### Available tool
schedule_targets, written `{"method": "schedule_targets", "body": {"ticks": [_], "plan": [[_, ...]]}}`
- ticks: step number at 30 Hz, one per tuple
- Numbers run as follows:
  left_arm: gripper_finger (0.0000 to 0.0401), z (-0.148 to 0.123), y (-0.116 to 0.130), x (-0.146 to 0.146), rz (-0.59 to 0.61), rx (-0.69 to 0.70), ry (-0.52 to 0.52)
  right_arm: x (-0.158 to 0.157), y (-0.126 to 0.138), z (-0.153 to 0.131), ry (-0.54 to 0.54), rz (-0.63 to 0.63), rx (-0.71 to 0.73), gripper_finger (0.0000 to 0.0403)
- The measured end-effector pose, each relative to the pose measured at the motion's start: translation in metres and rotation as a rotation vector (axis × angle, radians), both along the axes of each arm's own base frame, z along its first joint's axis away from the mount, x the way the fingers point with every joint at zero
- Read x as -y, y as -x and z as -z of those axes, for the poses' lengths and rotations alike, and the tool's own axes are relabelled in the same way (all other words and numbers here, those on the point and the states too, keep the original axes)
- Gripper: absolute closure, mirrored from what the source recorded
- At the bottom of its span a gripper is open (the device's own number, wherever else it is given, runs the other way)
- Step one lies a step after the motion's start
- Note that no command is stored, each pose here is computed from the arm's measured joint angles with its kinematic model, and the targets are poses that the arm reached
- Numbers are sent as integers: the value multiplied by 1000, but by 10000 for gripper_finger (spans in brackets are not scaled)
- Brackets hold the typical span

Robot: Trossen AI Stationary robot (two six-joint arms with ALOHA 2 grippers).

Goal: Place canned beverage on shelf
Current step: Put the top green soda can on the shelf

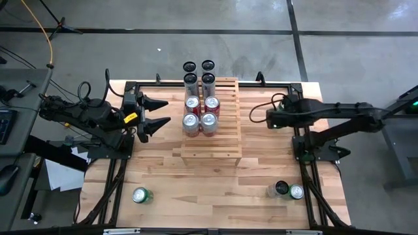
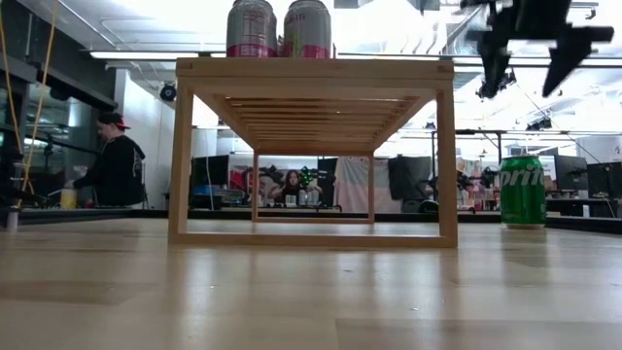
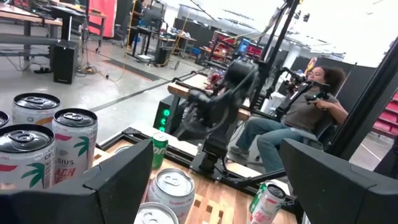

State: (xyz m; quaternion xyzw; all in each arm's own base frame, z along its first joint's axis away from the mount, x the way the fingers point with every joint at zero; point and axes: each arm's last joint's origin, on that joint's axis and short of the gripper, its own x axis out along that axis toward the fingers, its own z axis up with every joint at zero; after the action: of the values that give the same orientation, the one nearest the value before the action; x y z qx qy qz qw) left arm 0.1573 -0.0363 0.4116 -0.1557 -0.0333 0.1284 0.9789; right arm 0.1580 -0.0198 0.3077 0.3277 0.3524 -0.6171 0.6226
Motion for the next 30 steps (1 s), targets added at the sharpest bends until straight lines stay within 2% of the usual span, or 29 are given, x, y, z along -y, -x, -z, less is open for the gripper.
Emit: {"method": "schedule_targets", "body": {"ticks": [4, 6, 14, 19, 26, 30], "plan": [[59, 0, 0, 0, 0, 1, 1, 16, 6, 26, 30, 168, -40, 6], [59, 0, 0, 0, 0, 1, 1, 21, 7, 33, 25, 206, -46, 6], [59, 0, 0, 0, 0, 1, 1, 28, 5, 31, 35, 200, -37, 6], [59, 0, 0, 0, 0, 1, 1, 31, 3, 30, 103, 207, -5, 6], [59, 0, 0, 0, 1, 1, 1, 50, 9, 39, 125, 368, 17, 6], [59, 0, 0, 0, 1, 2, 4, 65, 10, 48, 134, 408, 34, 6]]}}
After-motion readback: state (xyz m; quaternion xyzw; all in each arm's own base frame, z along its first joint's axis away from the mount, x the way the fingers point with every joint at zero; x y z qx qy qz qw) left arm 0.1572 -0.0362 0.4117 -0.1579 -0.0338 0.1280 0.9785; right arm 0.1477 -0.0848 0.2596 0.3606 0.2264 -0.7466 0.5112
